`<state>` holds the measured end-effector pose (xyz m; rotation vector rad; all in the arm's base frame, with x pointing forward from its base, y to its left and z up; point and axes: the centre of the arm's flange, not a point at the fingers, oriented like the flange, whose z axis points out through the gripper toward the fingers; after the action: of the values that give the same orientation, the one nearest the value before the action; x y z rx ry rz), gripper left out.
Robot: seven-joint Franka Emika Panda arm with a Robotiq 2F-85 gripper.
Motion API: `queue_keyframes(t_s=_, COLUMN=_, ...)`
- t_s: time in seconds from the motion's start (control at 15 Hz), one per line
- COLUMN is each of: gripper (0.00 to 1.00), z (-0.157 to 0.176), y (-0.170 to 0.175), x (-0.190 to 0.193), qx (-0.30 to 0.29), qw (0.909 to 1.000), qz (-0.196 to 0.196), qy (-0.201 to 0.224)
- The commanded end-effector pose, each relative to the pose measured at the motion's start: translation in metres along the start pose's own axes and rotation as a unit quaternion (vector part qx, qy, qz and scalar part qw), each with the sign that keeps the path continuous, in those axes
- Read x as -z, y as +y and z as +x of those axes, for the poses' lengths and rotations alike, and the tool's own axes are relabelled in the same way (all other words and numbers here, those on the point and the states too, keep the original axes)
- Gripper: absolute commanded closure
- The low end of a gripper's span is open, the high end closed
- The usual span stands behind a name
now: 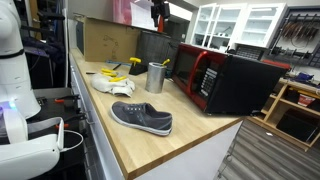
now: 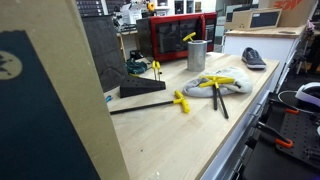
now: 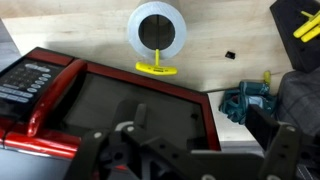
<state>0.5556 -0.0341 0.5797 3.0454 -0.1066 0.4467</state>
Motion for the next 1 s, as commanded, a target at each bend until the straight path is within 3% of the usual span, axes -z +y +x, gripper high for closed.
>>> queue_keyframes(t_s=0.0, gripper=0.0, z=0.035, y=0.006, x=-0.025, qx=0.099, qw=0.9947, qz=-0.009, qy=-0.026)
queue_keyframes(t_s=0.47, gripper=0.0, z=0.056, y=0.018, x=-0.086, qx=0.261, qw=0.9633, qz=-0.001, qy=-0.062)
queue_keyframes(t_s=0.93, gripper=0.0, z=0.057, y=0.029, x=-0.134, qx=0.346, qw=0.9314, qz=0.038, qy=-0.105)
